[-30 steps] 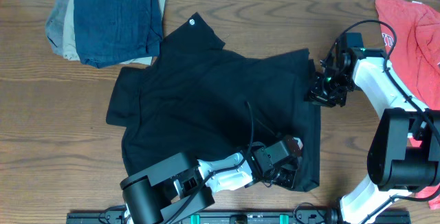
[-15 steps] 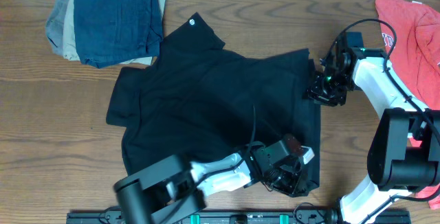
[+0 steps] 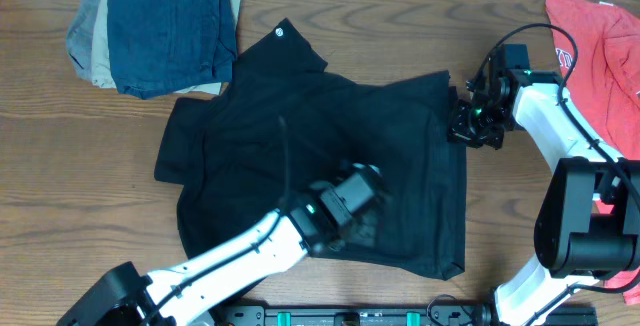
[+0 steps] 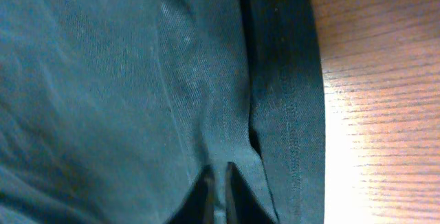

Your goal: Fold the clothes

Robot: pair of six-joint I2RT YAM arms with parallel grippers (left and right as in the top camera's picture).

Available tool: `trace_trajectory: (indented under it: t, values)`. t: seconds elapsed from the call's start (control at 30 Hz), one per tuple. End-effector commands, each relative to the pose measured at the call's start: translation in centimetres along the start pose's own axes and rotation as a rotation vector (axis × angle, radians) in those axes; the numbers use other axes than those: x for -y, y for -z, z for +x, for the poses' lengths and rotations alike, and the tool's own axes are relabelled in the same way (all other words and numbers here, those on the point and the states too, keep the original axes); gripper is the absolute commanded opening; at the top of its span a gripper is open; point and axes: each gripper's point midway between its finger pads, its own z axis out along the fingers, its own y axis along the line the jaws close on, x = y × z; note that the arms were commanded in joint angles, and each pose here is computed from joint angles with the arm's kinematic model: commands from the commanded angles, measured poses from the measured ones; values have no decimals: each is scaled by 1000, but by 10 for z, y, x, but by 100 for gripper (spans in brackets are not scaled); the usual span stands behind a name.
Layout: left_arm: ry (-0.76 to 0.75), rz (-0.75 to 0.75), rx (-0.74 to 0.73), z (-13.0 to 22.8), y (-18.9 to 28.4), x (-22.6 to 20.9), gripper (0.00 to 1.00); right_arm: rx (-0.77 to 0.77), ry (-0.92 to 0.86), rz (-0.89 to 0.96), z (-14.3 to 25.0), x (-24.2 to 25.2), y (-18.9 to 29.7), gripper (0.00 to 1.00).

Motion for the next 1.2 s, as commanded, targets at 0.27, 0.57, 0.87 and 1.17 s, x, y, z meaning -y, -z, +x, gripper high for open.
trace_trajectory:
  t: [0.27, 0.57, 0.87, 1.17]
  values:
    - [171, -251, 22, -20, 16, -86, 98, -108, 20, 141, 22, -1, -51, 1]
    - [196, -329, 11, -16, 21, -106, 98, -136, -48, 303, 28, 38, -52, 1]
    - [196, -330, 15, -16, 22, -106, 98, -138, -131, 371, 23, 81, -39, 1]
    - [196, -327, 18, -17, 21, -105, 98, -53, -184, 345, -4, 115, -30, 1]
